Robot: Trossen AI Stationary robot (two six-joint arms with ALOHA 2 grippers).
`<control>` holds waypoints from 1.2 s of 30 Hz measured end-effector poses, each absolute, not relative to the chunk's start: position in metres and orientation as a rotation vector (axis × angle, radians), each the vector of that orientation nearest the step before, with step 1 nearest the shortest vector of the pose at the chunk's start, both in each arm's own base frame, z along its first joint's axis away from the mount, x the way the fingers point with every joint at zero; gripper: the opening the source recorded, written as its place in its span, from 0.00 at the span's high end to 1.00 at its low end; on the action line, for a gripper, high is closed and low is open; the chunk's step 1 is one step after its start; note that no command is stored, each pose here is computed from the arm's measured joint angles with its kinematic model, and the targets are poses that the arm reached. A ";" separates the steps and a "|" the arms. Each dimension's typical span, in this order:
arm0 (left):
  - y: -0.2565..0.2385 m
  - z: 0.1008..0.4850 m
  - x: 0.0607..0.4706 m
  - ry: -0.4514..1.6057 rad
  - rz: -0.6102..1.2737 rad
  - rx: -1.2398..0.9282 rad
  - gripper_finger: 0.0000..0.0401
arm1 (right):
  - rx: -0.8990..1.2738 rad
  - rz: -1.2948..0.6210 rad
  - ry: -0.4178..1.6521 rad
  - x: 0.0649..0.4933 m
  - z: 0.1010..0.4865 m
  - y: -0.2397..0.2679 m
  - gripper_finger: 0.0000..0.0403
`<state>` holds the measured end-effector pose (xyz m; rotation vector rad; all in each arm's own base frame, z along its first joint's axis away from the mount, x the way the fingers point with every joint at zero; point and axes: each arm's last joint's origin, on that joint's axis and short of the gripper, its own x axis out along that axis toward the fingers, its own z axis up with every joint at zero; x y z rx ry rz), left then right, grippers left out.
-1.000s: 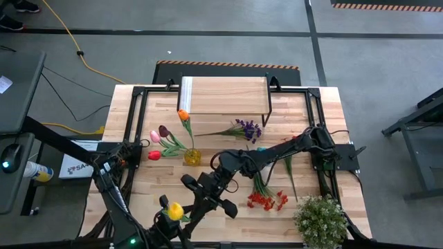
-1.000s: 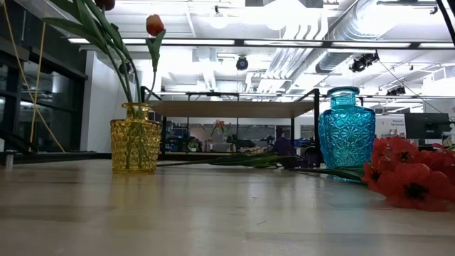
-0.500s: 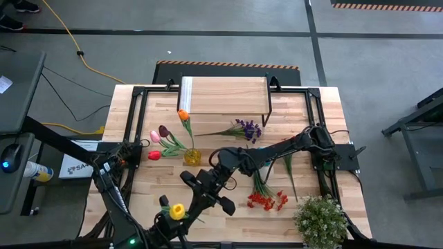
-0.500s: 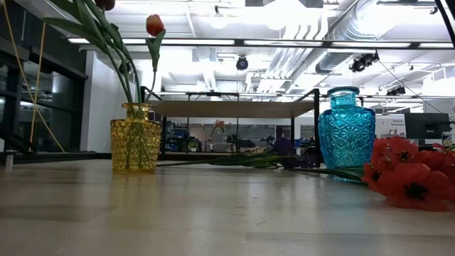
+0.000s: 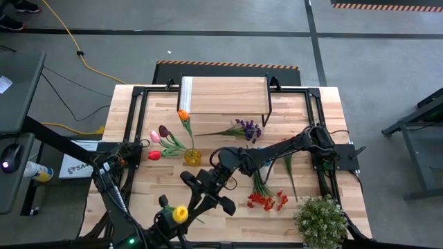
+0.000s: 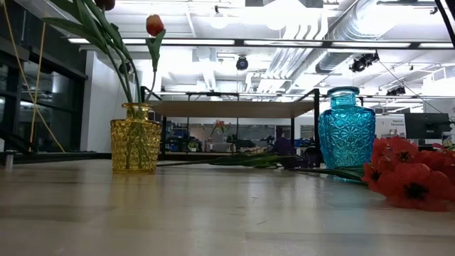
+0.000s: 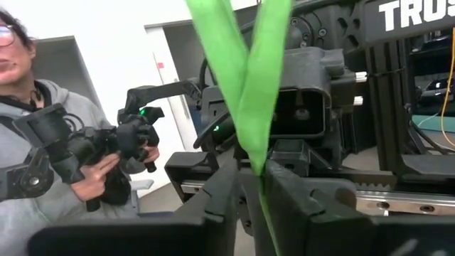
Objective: Pick and place flowers into a vace then onto a shelf
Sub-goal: Put the yellow tulip into the yellow vase
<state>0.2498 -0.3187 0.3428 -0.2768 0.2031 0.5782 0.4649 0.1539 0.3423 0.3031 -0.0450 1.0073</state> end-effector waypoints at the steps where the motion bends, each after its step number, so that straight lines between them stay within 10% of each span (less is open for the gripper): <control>1: -0.318 0.343 0.250 0.203 0.579 -0.278 0.94 | 0.303 1.010 -0.044 0.465 0.342 0.154 0.82; 12: -0.318 0.343 0.249 0.209 0.580 -0.269 0.94 | 0.321 1.034 0.001 0.468 0.340 0.143 0.66; 36: -0.311 0.350 0.248 0.217 0.583 -0.236 0.94 | 0.359 1.076 0.145 0.475 0.330 0.108 0.66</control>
